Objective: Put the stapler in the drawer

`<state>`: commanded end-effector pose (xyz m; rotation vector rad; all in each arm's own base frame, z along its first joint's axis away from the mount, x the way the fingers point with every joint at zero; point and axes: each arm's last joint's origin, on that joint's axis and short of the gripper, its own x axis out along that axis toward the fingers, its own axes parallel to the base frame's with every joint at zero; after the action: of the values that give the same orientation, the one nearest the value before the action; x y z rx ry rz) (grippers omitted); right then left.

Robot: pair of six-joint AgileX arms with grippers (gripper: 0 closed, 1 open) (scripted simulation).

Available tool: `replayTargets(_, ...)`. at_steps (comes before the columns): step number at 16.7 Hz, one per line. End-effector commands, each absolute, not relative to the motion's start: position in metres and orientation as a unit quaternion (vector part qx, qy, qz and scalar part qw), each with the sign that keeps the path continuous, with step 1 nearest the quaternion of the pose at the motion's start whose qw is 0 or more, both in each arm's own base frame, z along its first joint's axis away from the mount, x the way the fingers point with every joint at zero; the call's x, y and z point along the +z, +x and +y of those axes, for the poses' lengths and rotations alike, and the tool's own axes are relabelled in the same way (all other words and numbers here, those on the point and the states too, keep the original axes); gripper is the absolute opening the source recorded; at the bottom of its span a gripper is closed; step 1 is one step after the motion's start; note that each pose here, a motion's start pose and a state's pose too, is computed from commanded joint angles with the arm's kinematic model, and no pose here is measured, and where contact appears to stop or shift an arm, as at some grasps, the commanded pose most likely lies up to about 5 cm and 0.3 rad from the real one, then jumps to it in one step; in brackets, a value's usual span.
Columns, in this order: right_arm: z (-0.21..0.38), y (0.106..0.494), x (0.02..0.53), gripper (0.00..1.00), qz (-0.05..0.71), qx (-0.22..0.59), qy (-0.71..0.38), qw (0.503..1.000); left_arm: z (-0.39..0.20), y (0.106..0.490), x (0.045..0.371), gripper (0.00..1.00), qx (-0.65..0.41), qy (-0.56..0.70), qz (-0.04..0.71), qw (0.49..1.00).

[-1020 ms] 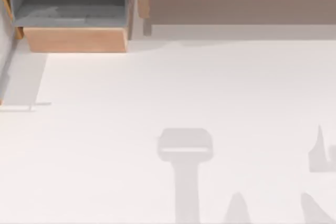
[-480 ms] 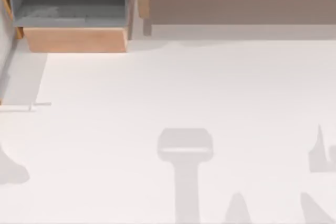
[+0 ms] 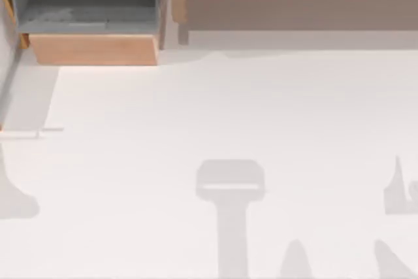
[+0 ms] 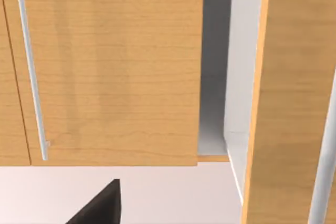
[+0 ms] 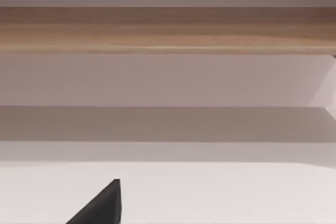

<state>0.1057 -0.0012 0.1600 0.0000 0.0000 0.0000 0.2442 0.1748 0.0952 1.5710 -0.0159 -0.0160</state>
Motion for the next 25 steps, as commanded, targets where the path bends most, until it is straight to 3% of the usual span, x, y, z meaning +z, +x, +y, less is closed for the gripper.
replayTargets(6,-0.0012,0.1057,0.16,1.0,0.0,0.0,0.0,1.0,0.1741,0.2544,0.0951,1.0,-0.007,0.707,-0.007,0.707)
replayTargets(19,-0.0012,0.1057,0.16,1.0,0.0,0.0,0.0,1.0,0.1741,0.2544,0.0951,0.02,-0.007,0.707,-0.007,0.707)
replayTargets(25,-0.0012,0.1057,0.16,1.0,0.0,0.0,0.0,1.0,0.1741,0.2544,0.0951,0.0,-0.007,0.707,-0.007,0.707)
